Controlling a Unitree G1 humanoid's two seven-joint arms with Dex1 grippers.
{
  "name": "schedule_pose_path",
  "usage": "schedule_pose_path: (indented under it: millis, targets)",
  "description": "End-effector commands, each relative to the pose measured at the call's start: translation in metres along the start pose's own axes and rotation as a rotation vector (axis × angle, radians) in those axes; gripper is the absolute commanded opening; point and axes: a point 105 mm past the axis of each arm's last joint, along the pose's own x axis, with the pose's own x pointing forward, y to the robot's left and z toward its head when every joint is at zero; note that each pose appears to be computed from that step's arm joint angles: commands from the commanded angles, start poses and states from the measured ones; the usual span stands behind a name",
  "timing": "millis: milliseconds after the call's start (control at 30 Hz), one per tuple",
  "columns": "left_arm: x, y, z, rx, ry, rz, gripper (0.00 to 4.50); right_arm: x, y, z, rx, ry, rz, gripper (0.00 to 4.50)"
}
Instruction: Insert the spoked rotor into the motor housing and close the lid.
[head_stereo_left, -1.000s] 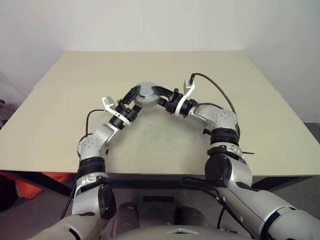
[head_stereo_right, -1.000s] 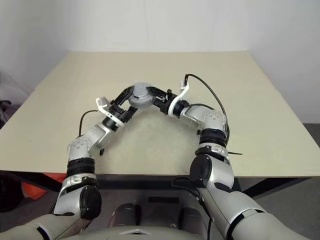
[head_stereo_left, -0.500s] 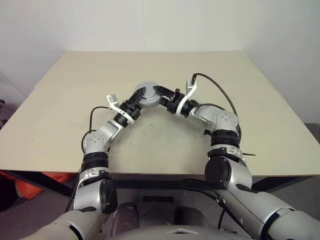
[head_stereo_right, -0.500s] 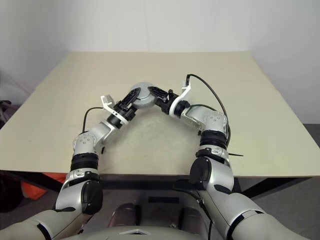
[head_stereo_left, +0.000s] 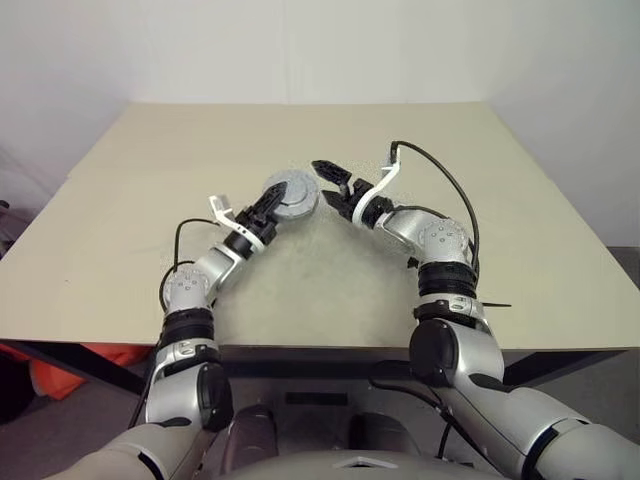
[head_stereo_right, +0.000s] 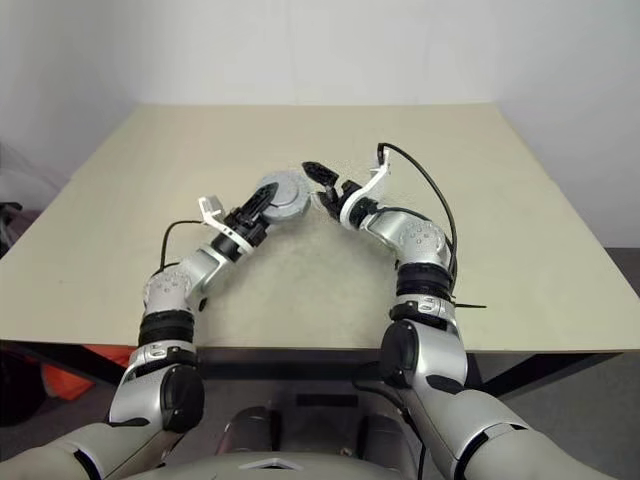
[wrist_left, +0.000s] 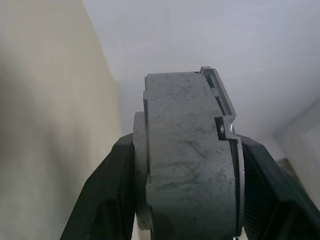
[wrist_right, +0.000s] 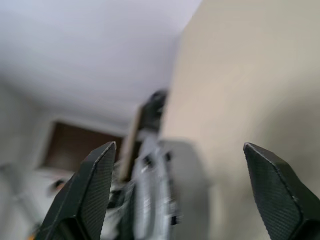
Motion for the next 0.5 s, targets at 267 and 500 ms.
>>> schedule_pose_path:
  millis: [267,500]
  targets:
    - [-0.046,0.035,0.086,0.152,-0.384,0.282,2.35,-0.001,-0.006,0.009,-0.047,-0.057,-0.021,4.42]
    - [-0.05,0.035,0.098,0.167,-0.428,0.302,2.35,0.001,-0.006,0.006,-0.058,-0.045,-0.019,4.42]
